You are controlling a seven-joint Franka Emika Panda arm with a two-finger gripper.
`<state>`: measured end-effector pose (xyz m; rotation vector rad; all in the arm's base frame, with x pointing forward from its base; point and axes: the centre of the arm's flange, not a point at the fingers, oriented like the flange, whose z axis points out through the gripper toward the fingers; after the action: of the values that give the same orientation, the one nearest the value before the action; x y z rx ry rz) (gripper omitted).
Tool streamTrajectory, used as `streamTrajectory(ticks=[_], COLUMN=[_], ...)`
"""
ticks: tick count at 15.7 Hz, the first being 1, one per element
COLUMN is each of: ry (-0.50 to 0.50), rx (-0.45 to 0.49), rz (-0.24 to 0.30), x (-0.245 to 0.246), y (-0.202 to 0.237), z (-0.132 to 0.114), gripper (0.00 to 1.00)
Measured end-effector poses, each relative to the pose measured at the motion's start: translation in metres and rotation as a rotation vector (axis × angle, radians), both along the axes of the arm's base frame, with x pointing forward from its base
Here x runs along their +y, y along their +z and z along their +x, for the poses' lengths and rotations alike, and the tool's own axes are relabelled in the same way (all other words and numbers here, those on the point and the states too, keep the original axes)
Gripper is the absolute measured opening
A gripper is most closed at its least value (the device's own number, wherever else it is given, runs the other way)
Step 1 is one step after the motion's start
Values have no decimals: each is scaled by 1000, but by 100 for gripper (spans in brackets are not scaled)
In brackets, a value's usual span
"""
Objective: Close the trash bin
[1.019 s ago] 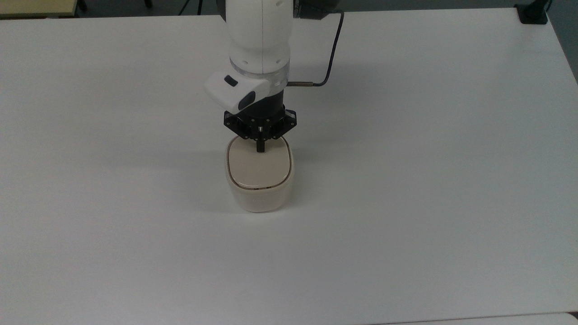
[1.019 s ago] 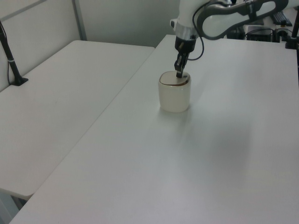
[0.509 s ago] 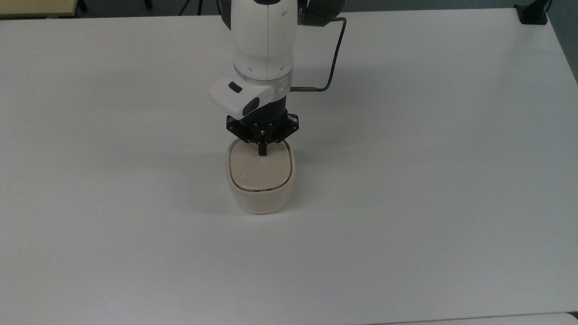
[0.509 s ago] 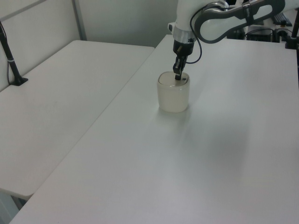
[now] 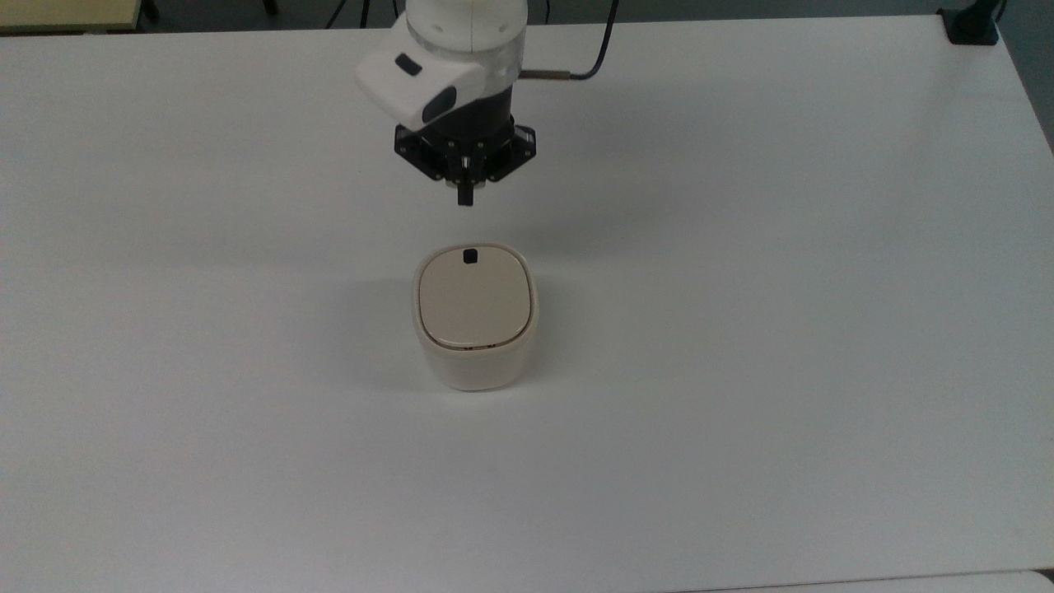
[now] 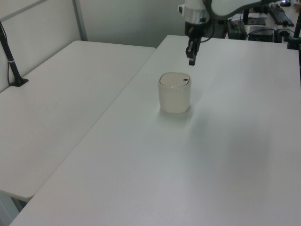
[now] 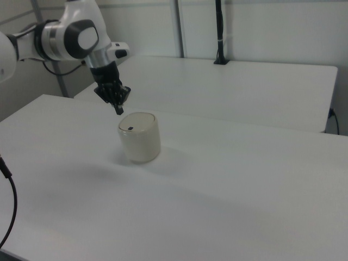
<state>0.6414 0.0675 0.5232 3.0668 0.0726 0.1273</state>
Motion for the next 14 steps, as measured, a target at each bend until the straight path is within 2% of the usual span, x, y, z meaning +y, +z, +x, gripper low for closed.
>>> streamTrajectory(ticks=[6, 9, 12, 13, 14], ry=[-42, -50, -51, -52, -53], rx=[-7, -2, 11, 14, 18], rz=[5, 8, 8, 7, 7], x=[-15, -19, -20, -20, -21], y=[50, 56, 52, 50, 49], z=[-43, -66, -77, -77, -77], gripper=[1, 1, 3, 7, 15])
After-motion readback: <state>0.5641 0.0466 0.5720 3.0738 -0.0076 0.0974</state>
